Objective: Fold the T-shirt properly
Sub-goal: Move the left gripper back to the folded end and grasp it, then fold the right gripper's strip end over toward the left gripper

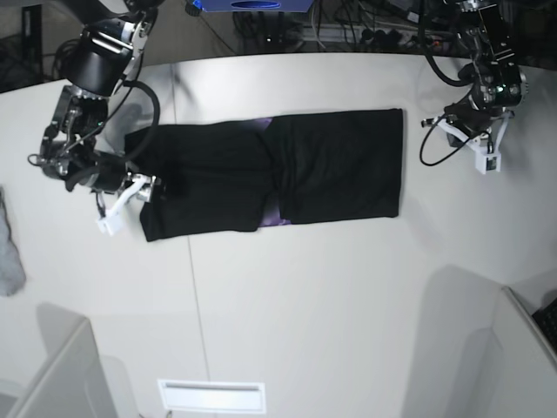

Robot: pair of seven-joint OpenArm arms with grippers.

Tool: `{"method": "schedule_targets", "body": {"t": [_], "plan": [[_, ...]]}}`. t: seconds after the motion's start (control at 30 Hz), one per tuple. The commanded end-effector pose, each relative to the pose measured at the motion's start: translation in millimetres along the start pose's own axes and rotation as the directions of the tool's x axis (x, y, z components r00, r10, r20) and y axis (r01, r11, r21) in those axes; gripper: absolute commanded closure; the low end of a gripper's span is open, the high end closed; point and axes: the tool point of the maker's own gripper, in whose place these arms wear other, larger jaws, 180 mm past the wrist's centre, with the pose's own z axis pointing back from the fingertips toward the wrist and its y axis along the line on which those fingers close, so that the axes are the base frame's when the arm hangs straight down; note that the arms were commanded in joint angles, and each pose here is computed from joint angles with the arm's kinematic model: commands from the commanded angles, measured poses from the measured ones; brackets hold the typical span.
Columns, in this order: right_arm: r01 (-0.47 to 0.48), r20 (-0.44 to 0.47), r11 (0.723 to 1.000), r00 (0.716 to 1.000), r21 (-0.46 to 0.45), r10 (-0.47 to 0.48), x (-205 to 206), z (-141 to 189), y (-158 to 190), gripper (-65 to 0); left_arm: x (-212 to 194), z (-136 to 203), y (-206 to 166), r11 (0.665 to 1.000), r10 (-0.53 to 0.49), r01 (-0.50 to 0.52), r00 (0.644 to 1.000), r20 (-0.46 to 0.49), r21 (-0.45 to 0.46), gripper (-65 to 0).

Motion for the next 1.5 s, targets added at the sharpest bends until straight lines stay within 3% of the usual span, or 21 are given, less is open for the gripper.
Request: {"method": "schedule_targets", "body": {"t": [0.0, 0.07, 0.23, 0.4, 0.47, 0.53, 0.57, 0.73, 1.0, 1.13, 1.33, 1.47], "plan": [[-0.006, -0.066, 1.0, 0.998, -0.03, 0.004, -14, 0, -6, -43.8, 13, 0, -4, 1.0, -0.025, 0.026, 0.999, 0.034, -0.006, 0.0], [-0.014, -0.077, 1.0, 0.997, -0.025, 0.012, -17, -3, -4, -43.1, 11, -6, -13, 0.999, -0.038, 0.038, 0.999, 0.023, -0.015, 0.0], [-0.044, -0.101, 0.999, 0.994, -0.016, 0.042, -20, -9, 3, -31.2, 6, -15, -20, 0.999, -0.047, 0.047, 0.999, -0.003, -0.024, 0.0], [-0.042, -0.036, 0.999, 0.999, -0.028, 0.041, -7, -7, 0, -21.9, 14, -21, -21, 0.999, -0.039, 0.039, 0.999, 0.005, -0.025, 0.0], [-0.018, -0.018, 0.999, 1.0, -0.049, 0.018, -3, -4, -6, -14.6, 17, -29, -29, 0.998, -0.046, 0.046, 0.999, -0.003, -0.044, 0.0], [-0.005, 0.007, 0.998, 1.0, -0.065, 0.005, 4, -1, -10, -1.4, 16, -37, -41, 0.995, -0.068, 0.066, 0.997, -0.023, -0.072, 0.0], [-0.002, 0.022, 0.998, 1.0, -0.068, 0.004, 8, 0, -9, 0.0, 17, -40, -46, 0.994, -0.076, 0.074, 0.997, -0.025, -0.084, 0.0], [-0.031, 0.066, 0.996, 0.997, -0.083, 0.036, 22, 9, -4, 0.0, 26, -47, -71, 0.984, -0.122, 0.119, 0.992, -0.017, -0.134, 0.0], [-0.255, 0.114, 0.963, 0.958, -0.088, 0.264, 40, 20, 50, 0.0, 36, -50, -101, 0.965, -0.185, 0.182, 0.983, 0.006, -0.187, 0.0], [-0.218, 0.154, 0.971, 0.961, -0.096, 0.23, 41, 25, 72, 0.0, 46, -49, -103, 0.964, -0.186, 0.188, 0.982, 0.028, -0.188, 0.0], [-0.304, 0.226, 0.95, 0.923, -0.072, 0.312, 44, 40, 120, 0.0, 46, -50, -115, 0.953, -0.218, 0.219, 0.976, 0.03, -0.209, 0.0], [-0.271, 0.263, 0.962, 0.926, -0.032, 0.27, 39, 41, 144, 0.0, 38, -50, -121, 0.946, -0.239, 0.236, 0.971, 0.017, -0.224, 0.0]]}}
